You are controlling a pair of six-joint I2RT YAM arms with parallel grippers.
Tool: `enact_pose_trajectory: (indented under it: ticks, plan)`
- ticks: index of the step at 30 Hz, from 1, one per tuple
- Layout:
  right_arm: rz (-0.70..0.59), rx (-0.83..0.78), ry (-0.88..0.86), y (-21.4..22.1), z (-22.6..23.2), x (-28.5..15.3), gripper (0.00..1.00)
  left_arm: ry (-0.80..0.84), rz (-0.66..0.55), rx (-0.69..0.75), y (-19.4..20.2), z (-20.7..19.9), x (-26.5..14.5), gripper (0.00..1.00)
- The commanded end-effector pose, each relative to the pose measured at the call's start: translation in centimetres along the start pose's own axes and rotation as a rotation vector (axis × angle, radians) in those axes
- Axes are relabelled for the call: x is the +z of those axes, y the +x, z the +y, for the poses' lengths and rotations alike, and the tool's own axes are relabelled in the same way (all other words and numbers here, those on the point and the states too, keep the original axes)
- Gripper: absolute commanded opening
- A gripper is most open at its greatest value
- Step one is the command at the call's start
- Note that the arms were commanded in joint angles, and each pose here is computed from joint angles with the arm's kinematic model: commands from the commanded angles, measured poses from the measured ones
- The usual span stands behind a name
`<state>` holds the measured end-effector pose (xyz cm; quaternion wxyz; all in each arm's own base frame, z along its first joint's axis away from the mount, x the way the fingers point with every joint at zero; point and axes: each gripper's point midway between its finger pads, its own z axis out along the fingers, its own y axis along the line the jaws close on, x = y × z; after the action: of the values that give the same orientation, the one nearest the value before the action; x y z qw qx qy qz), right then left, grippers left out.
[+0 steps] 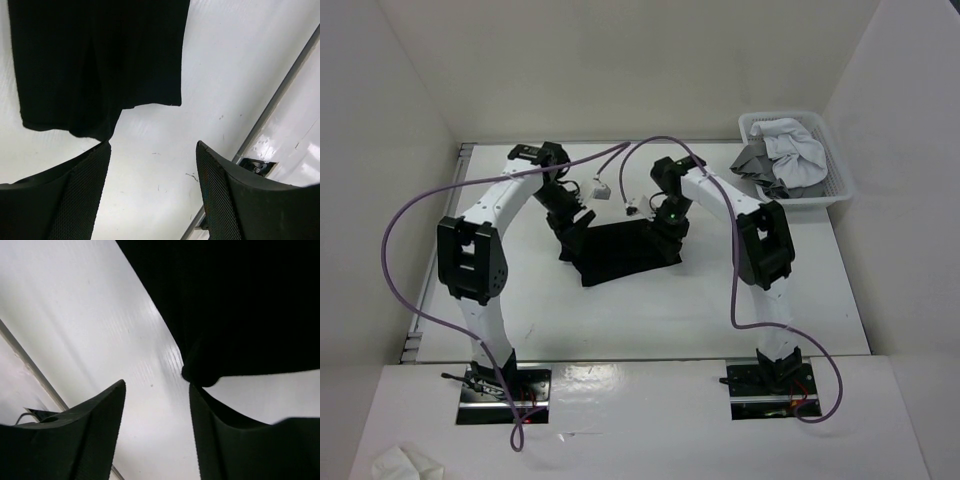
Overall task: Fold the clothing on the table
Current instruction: Fold the skirt
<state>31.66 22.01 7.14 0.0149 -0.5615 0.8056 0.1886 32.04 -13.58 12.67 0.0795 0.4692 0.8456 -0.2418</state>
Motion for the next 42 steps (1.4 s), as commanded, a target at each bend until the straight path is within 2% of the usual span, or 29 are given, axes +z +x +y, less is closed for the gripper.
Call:
enact_pose_trajectory:
  ticks: [1, 4, 8, 9, 10, 12, 14, 15, 17, 18, 21, 22, 23, 25, 26, 27, 28, 32, 37, 42]
  plan:
    - [0.025, -0.055, 0.081, 1.0, 0.4, -2.7, 0.60, -0.040, -0.054, 0.045, -0.2, -0.5, -2.5, 0.76]
    - [0.025, -0.055, 0.081, 1.2, 0.6, -2.8, 0.60, -0.071, -0.108, 0.019, -0.3, 0.0, -4.3, 0.76]
    - [-0.070, -0.048, 0.089, -1.0, 0.4, -4.0, 0.62, -0.129, -0.254, -0.090, -0.3, 2.1, -8.6, 0.76]
    - [-0.110, -0.029, 0.099, -2.1, 0.3, -4.5, 0.63, -0.128, -0.323, -0.129, -1.0, 2.3, -10.1, 0.76]
    - [-0.152, -0.026, 0.101, -3.2, 0.0, -4.5, 0.65, -0.153, -0.373, -0.193, 0.0, 3.6, -11.8, 0.76]
    - [-0.187, -0.009, 0.095, -4.8, -0.2, -4.5, 0.70, -0.157, -0.435, -0.305, 0.7, 4.7, -13.1, 0.78]
    - [-0.183, -0.022, 0.059, -6.2, 0.2, -2.8, 0.80, -0.222, -0.480, -0.371, 1.8, 6.0, -14.7, 0.79]
    - [-0.187, -0.053, 0.058, -7.5, 0.8, -2.7, 0.83, -0.271, -0.466, -0.429, 2.8, 7.1, -14.4, 0.81]
    - [-0.182, -0.079, 0.050, -8.9, 0.8, -1.5, 0.89, -0.371, -0.468, -0.453, 3.6, 7.0, -15.2, 0.82]
    - [-0.185, -0.081, 0.037, -9.4, 1.1, -1.0, 0.89, -0.457, -0.464, -0.461, 4.2, 8.0, -15.8, 0.85]
    - [-0.189, -0.111, 0.022, -11.2, 1.0, 0.7, 0.90, -0.553, -0.476, -0.517, 5.4, 7.2, -16.4, 0.91]
    - [-0.203, -0.128, 0.030, -12.3, 1.0, 0.5, 0.92, -0.556, -0.469, -0.533, 5.8, 7.1, -16.2, 0.93]
    - [-0.189, -0.117, -0.003, -12.3, 0.7, 2.1, 0.92, -0.545, -0.456, -0.555, 6.5, 7.1, -15.6, 0.93]
    - [-0.233, -0.135, -0.013, -14.0, 0.5, 1.7, 0.92, -0.568, -0.453, -0.615, 7.4, 7.3, -15.5, 0.94]
    - [-0.221, -0.111, -0.022, -14.1, -0.2, 3.1, 0.92, -0.574, -0.451, -0.629, 7.7, 7.3, -15.3, 0.94]
    - [-0.259, -0.121, 0.001, -15.4, -0.6, 2.4, 0.92, -0.583, -0.467, -0.652, 7.9, 7.3, -15.6, 0.96]
    - [-0.254, -0.128, -0.004, -15.8, -0.7, 3.4, 0.92, -0.607, -0.476, -0.666, 8.3, 7.5, -16.0, 0.98]
    - [-0.355, -0.151, 0.066, -18.9, -1.9, 1.7, 0.97, -0.643, -0.472, -0.688, 9.0, 7.1, -16.1, 1.00]
    - [-0.341, -0.145, 0.082, -18.7, -2.5, 2.3, 0.98, -0.646, -0.460, -0.696, 9.3, 7.1, -15.8, 1.00]
    - [-0.298, -0.137, 0.026, -17.3, -1.6, 3.2, 0.98, -0.642, -0.451, -0.692, 9.4, 7.0, -15.7, 1.00]
